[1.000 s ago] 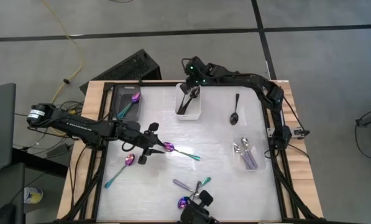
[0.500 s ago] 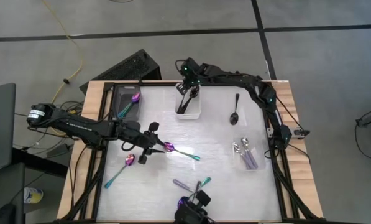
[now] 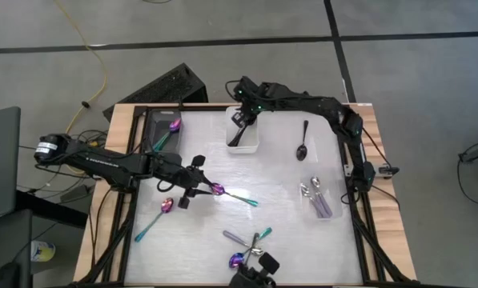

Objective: Sort silverware by color (type)
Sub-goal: Put the black spoon into the white bin, then put the blue spoon into the black bin

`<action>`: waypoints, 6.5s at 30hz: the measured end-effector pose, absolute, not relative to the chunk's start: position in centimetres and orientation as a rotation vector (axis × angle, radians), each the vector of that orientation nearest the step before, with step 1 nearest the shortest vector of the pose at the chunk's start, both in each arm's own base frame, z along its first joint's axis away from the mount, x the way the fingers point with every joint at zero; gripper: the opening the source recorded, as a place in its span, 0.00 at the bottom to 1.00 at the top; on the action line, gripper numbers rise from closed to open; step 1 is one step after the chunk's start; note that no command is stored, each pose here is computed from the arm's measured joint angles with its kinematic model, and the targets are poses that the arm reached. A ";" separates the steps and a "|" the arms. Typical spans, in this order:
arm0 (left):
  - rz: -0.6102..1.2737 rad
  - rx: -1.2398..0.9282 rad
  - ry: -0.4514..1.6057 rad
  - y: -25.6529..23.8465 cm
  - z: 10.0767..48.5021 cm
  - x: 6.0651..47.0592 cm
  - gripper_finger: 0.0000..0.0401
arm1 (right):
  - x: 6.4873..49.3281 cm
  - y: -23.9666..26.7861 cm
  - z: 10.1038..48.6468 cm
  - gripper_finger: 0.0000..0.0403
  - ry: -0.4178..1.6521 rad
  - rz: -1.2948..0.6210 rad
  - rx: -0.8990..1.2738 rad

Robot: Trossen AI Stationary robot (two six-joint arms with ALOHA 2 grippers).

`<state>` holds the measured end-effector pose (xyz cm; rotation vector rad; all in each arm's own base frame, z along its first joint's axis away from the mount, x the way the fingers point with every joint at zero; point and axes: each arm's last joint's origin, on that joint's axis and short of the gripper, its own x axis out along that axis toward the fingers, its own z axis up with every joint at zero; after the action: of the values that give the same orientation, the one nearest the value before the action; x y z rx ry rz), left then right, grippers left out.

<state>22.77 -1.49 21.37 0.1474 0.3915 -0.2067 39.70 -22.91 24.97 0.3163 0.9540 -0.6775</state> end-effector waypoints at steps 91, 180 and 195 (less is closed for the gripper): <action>0.432 -0.885 1.093 -10.2 22.8 16.6 0.28 | 30.8 3.1 25.3 0.61 0.818 -0.282 -0.108; 0.870 -0.455 1.271 20.1 24.2 17.2 0.00 | 29.2 2.2 23.4 0.61 1.046 -0.174 -0.147; 1.029 -0.612 1.367 21.5 22.0 16.4 0.00 | 28.4 2.4 23.0 0.61 1.138 -0.180 -0.147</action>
<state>16.44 21.50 21.95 -0.6119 1.3673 1.0290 28.36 2.39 23.02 -0.1467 1.1378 -0.1796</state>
